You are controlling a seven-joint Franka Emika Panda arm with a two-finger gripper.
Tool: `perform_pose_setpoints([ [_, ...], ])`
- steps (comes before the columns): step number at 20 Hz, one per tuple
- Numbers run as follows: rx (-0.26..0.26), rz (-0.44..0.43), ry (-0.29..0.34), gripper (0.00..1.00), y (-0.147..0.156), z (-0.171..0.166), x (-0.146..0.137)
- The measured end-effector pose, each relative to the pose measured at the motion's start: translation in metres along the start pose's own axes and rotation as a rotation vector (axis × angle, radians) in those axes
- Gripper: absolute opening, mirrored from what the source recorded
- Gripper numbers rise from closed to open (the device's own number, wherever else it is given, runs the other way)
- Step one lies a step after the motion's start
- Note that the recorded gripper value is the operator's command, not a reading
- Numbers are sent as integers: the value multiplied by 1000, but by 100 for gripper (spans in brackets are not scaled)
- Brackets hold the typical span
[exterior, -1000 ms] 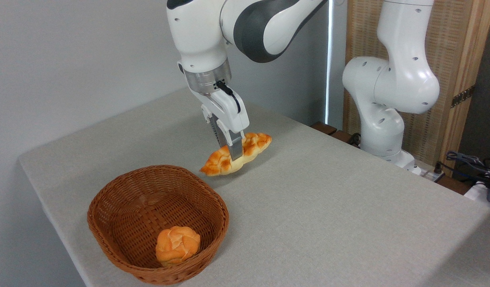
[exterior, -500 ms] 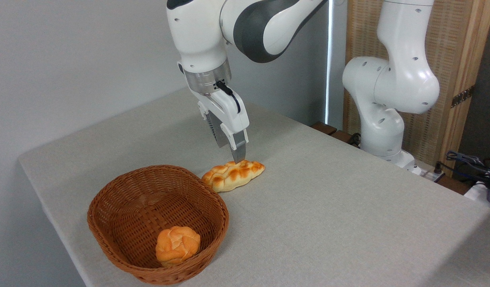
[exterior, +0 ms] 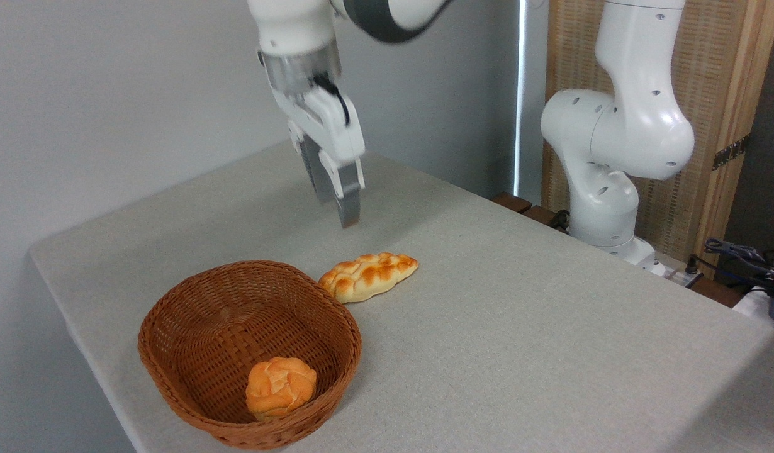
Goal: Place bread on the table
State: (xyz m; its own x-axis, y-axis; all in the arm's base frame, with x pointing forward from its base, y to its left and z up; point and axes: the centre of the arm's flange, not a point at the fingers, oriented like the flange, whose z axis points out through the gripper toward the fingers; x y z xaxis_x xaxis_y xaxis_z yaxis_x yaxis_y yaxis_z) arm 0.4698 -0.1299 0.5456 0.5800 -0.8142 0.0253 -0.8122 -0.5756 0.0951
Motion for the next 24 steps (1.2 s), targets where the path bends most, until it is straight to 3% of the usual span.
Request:
perform_pose_setpoints([
  [4,58,0,36,100,-13,-48,11],
  [9,98,-51,83,100,-52,-81,14],
  [15,153,-172,65,100,-95,-109,-15],
  [18,131,-200,43,100,-102,-111,-29],
  [24,101,-185,10,100,-96,-103,-23],
])
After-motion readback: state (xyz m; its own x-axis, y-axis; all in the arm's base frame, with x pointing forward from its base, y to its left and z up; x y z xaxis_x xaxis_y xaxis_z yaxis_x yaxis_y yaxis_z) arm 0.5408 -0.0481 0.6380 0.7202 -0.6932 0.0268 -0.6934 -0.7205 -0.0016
